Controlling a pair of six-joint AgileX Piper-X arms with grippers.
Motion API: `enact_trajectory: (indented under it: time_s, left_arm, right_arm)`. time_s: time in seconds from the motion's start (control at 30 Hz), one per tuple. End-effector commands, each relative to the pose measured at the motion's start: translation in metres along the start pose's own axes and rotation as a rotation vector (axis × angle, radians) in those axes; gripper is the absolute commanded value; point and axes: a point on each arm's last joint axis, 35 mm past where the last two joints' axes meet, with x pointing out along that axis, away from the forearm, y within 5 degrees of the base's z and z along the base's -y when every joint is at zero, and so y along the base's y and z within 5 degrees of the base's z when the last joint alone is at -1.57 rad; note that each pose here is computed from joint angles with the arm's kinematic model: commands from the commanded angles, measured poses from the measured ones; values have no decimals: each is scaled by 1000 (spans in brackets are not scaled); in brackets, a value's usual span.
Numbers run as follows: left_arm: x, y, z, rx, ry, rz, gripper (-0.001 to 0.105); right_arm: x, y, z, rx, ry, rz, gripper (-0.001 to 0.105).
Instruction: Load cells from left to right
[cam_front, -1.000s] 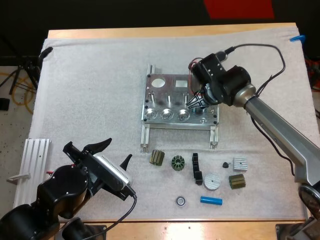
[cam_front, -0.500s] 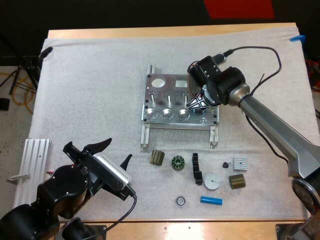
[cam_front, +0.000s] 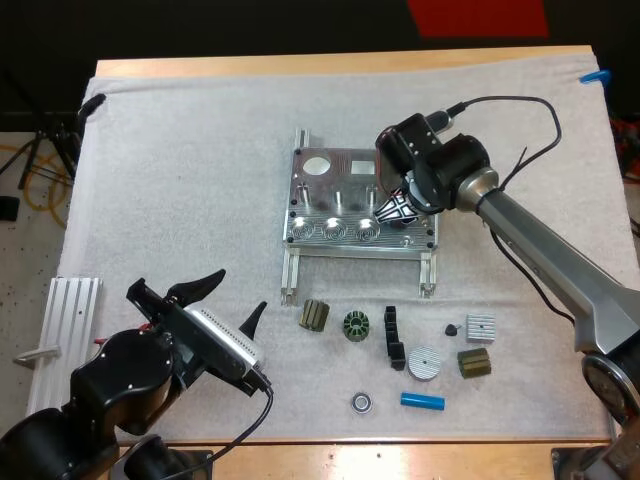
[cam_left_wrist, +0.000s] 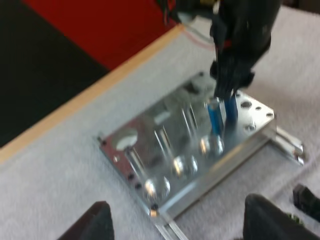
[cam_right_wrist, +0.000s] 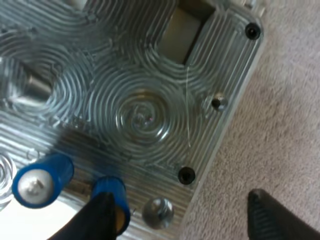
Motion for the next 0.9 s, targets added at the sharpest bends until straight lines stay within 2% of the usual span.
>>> enact_trajectory:
  time_s: [0.0, 0.17, 0.3, 0.5, 0.57, 0.67, 0.8, 0.87]
  left_arm:
    - [-2, 1, 3, -8, -27, 18, 56]
    - [-2, 1, 2, -5, -23, 19, 56]
    - [-2, 0, 2, 37, -22, 5, 56]
    - [-2, -6, 2, 206, -27, -176, 56]
    - [2, -9, 2, 257, -21, -228, 56]
    - [10, -13, 4, 297, -10, -287, 56]
    - [25, -19, 6, 320, 7, -370, 56]
    - [38, -24, 7, 318, 39, -427, 56]
  right_arm:
    - [1, -2, -2, 9, 13, 8, 56]
    - [-30, -11, -1, 44, -83, -12, 56]
    - [-72, -23, -8, 71, -173, -31, 56]
    - [-151, -41, -32, 111, -358, -61, 56]
    - [-182, -45, -50, 32, -439, -53, 56]
    - [-208, -44, -79, -22, -510, 0, 56]
    - [-226, -36, -123, -76, -520, 111, 56]
    - [-236, -30, -159, -89, -498, 153, 56]
